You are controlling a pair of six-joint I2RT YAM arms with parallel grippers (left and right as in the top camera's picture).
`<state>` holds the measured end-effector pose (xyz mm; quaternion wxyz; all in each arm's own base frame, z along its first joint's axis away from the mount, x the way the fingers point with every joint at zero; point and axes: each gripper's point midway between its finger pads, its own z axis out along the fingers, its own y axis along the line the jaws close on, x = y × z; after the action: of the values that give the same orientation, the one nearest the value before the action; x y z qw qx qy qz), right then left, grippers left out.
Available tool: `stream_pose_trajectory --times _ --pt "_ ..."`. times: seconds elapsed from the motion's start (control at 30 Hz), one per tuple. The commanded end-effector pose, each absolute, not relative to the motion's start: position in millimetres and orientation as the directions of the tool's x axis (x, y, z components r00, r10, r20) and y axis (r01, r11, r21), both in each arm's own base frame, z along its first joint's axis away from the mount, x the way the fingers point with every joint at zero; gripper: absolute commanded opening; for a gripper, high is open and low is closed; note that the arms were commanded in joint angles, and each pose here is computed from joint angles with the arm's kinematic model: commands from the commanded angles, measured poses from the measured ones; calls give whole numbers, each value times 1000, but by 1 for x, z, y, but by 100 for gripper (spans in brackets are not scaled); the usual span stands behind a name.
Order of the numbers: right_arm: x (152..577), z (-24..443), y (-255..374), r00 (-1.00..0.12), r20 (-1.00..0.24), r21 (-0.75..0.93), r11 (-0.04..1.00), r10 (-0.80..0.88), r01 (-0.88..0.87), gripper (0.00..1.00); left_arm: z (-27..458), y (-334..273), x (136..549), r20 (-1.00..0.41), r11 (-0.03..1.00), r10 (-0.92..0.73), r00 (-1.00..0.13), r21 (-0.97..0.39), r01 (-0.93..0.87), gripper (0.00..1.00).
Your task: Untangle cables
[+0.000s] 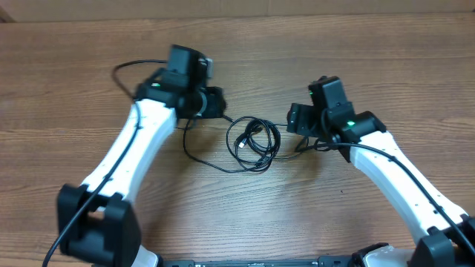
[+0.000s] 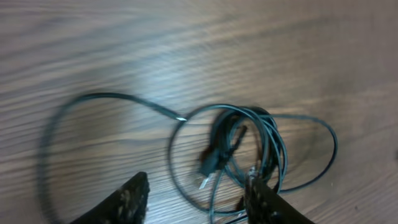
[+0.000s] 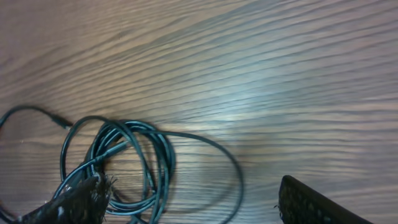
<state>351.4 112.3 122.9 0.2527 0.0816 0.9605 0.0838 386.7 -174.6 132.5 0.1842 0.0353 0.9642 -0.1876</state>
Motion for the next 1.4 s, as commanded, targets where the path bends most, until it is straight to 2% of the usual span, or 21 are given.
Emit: stream_pose_trajectory --times 0.0,0.17,0.27,0.4,0.5,0.7,0.8,1.13,1.37 --pt "361 151 96 -814 -527 219 964 244 147 85 113 -207 380 -329 915 50 -943 -363 175 42" --pt "355 146 79 -830 -480 233 953 285 193 86 86 -244 357 -215 912 29 -976 -393 114 28" --pt "353 143 72 -834 -466 227 951 297 212 87 78 -266 340 -149 903 13 -989 -422 76 25" --pt "351 142 71 -838 -457 222 951 298 217 89 69 -278 324 -102 921 -42 -994 -389 1 28" --pt "349 141 71 -842 -450 219 951 297 219 89 60 -273 319 -94 945 -148 -985 -308 -113 38" --pt "345 139 70 -849 -437 212 952 296 222 91 56 -264 323 -155 941 -289 -945 -227 -251 38" --pt "344 138 70 -853 -431 209 952 295 224 93 54 -256 327 -195 933 -338 -921 -197 -300 42" --pt "340 136 71 -862 -414 212 952 293 222 93 45 -257 332 -224 923 -366 -903 -214 -320 40" --pt "339 136 72 -864 -409 216 951 293 220 93 16 -257 321 -157 930 -351 -923 -168 -326 41"
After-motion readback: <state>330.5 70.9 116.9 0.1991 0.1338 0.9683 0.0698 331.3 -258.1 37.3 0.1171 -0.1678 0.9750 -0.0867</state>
